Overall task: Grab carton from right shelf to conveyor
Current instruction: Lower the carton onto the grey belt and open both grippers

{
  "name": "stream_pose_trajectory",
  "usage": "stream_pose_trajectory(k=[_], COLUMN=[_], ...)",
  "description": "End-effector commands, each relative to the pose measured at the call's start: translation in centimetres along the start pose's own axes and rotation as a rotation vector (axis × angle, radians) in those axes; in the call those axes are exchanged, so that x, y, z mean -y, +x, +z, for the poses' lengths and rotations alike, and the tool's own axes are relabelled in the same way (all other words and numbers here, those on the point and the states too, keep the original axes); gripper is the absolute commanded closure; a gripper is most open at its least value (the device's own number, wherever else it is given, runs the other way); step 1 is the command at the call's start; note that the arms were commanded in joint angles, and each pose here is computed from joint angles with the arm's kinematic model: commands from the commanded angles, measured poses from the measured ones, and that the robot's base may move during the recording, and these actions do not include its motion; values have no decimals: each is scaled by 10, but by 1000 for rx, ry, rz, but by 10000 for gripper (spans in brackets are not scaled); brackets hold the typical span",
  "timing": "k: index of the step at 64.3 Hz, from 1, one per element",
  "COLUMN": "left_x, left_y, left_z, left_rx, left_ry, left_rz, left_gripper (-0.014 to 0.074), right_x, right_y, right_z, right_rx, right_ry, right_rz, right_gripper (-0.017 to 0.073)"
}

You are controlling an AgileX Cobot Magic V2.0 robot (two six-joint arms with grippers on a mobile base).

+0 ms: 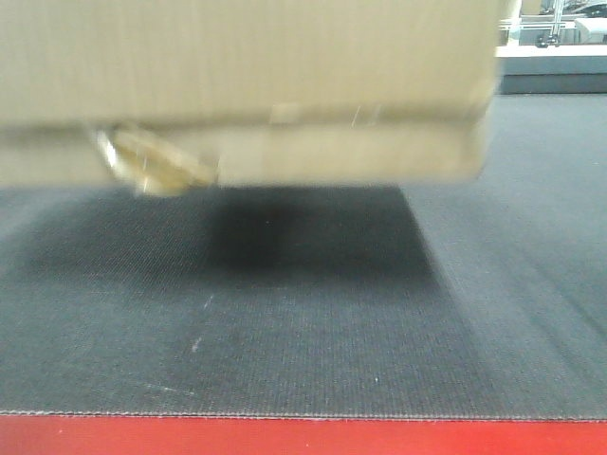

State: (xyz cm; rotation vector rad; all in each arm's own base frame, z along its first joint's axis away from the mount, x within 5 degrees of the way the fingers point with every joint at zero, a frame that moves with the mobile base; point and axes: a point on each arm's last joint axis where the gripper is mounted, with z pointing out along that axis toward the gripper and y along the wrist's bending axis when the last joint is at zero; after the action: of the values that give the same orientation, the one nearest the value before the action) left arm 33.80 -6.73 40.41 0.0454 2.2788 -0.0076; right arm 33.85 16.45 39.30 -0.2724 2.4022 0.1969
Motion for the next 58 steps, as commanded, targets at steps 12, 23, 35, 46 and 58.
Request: stream_pose_trajectory(k=[12, 23, 35, 46, 58], left_x=[0, -1, -1, -5, -12], left_y=[-1, 2, -3, -15, -20], left_z=[23, 25, 15, -11, -47], left_rx=[5, -24, 0, 17, 49], left_ry=[-21, -28, -24, -28, -50], left_rz=[30, 31, 23, -1, 12], left_gripper=[607, 501, 22, 70, 300], right_x=[6, 5, 5, 8, 18], right_y=[-3, -7, -19, -31, -30], right_z=[32, 28, 9, -27, -65], right_rx=[-6, 17, 49, 131, 177], right_ry=[47, 42, 41, 42, 106], right_rz=[-17, -16, -6, 0, -19], right_gripper=[621, 347, -12, 48, 293])
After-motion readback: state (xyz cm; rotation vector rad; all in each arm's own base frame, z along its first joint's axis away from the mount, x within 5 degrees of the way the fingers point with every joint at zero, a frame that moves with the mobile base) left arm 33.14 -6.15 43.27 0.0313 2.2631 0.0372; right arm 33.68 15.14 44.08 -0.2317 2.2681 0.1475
